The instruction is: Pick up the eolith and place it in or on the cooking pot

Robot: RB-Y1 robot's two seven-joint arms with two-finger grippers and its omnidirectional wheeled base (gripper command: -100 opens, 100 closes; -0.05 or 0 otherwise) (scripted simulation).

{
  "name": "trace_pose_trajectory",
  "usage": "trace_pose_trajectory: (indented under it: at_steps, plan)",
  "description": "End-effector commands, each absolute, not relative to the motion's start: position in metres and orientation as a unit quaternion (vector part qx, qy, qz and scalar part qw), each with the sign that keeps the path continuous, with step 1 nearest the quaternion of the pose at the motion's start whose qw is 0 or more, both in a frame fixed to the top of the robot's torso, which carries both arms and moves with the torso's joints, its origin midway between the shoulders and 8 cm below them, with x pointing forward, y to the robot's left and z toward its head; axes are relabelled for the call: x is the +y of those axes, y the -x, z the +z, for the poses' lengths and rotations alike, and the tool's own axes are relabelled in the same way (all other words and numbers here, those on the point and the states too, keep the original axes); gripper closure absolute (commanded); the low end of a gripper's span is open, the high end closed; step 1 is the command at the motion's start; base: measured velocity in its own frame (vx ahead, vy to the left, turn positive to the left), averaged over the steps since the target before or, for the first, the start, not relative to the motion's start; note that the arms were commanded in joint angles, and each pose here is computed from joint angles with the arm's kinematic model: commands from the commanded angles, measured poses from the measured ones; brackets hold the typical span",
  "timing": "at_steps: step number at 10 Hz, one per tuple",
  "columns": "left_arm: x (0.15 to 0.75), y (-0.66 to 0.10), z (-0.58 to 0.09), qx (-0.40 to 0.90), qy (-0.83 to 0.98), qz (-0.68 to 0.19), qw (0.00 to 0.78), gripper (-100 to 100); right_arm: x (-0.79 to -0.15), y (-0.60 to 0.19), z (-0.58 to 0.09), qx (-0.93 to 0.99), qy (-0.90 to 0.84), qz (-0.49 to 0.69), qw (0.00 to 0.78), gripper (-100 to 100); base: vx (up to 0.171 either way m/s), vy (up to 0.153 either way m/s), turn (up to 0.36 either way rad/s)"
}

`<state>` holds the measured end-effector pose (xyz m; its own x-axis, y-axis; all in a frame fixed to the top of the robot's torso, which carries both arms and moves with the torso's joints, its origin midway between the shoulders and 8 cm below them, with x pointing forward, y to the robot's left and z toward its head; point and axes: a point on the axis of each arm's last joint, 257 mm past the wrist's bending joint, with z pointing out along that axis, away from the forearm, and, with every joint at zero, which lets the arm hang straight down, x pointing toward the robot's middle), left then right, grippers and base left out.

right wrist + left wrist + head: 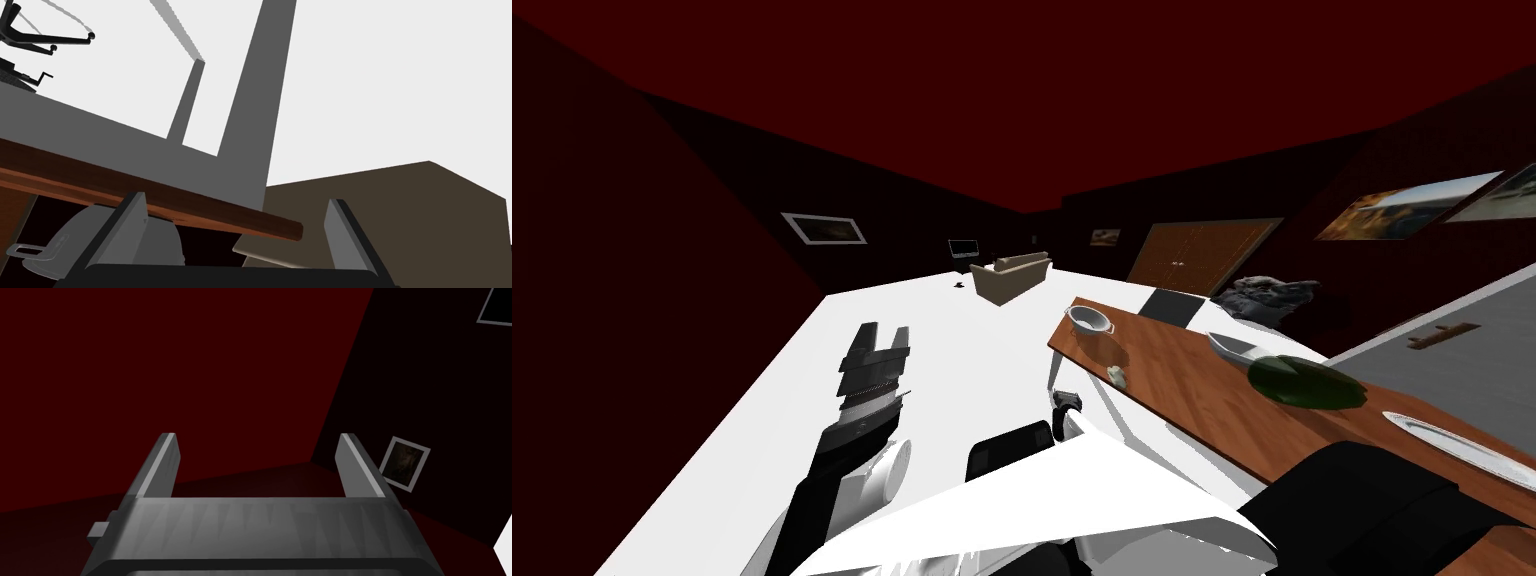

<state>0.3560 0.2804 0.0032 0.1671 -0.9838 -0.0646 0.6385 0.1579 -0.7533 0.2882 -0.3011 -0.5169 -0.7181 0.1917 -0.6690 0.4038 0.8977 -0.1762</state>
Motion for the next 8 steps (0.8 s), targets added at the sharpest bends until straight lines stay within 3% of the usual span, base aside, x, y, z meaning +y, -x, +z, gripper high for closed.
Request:
trace_pose_trajectory:
  at_steps: [1,8]
  plan:
    - [0.28,-0.356,0.003,0.29,0.298,-0.577,0.703,0,-0.311,-0.271,-0.526,0.916,-0.158,-0.188,0.318,-100,0.042,-0.016,0.048]
    - [0.28,-0.356,0.003,0.29,0.298,-0.576,0.703,0,-0.354,-0.209,-0.548,0.914,-0.11,-0.306,0.245,-100,0.037,-0.025,0.054]
